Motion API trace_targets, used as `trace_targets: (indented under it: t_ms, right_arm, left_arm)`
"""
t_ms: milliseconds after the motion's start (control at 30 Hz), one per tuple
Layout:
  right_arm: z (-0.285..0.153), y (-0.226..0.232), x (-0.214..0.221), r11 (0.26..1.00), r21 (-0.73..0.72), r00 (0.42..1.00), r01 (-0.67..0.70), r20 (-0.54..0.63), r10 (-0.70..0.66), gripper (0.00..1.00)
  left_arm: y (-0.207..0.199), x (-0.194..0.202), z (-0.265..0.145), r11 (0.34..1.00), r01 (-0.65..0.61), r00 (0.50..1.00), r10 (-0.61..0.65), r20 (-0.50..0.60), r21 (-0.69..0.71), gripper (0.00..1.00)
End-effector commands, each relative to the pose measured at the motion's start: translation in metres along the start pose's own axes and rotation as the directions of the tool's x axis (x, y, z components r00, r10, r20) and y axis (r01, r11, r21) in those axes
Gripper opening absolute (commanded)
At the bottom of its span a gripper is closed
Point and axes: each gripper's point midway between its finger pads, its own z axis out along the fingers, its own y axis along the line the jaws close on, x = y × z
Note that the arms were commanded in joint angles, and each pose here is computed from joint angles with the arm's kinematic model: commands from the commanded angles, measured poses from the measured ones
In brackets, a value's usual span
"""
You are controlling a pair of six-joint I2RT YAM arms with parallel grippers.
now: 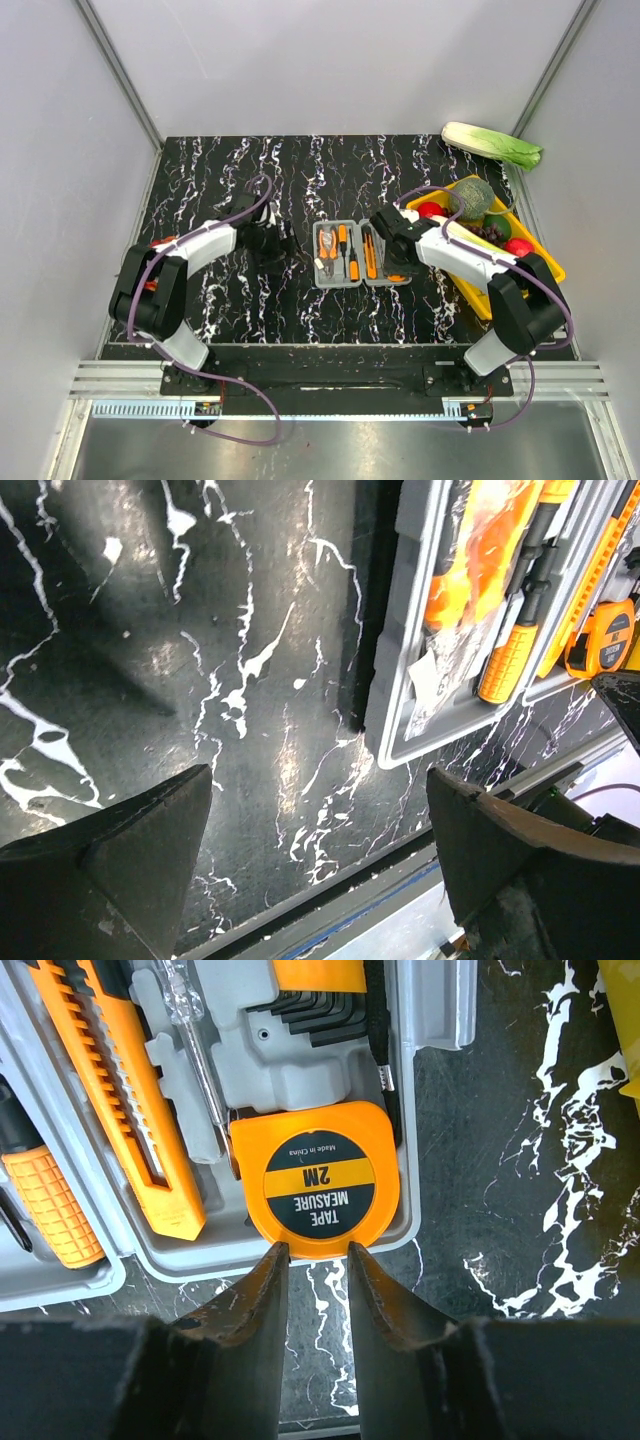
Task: Pack the tool kit
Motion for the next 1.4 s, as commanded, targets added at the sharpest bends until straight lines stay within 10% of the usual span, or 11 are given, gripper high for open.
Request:
trace_targets:
  t_ms: [0,500,933,1367]
  right_arm:
    - [0.044,0.003,0.026,0.999,0.014,0.997,-0.047,-0.060,0.047,0.33]
    - [0.059,-0.001,0.039,0.998,0.042,0.993,-0.052,-0.100,0.056,0.32]
    - [-0.020,0.023,-0.061,0.998,-0.069,0.983,0.003,0.181,0.010,0.42]
    - [0.047,0.017,-0.060,0.999,-0.036,0.997,0.007,0.071,-0.005,0.36]
  left_arm:
    - [-0.019,-0.017,0.003,0.999,-0.033,0.999,0.033,0.033,0.005,0.91]
    - [-0.016,-0.017,0.030,0.994,-0.045,0.999,0.043,-0.018,-0.097,0.91]
    - [-0.022,-0.032,0.021,0.991,-0.066,0.997,0.070,0.034,-0.118,0.91]
    - [-0.030,-0.038,0.012,0.992,-0.080,0.994,0.088,0.070,-0.099,0.92]
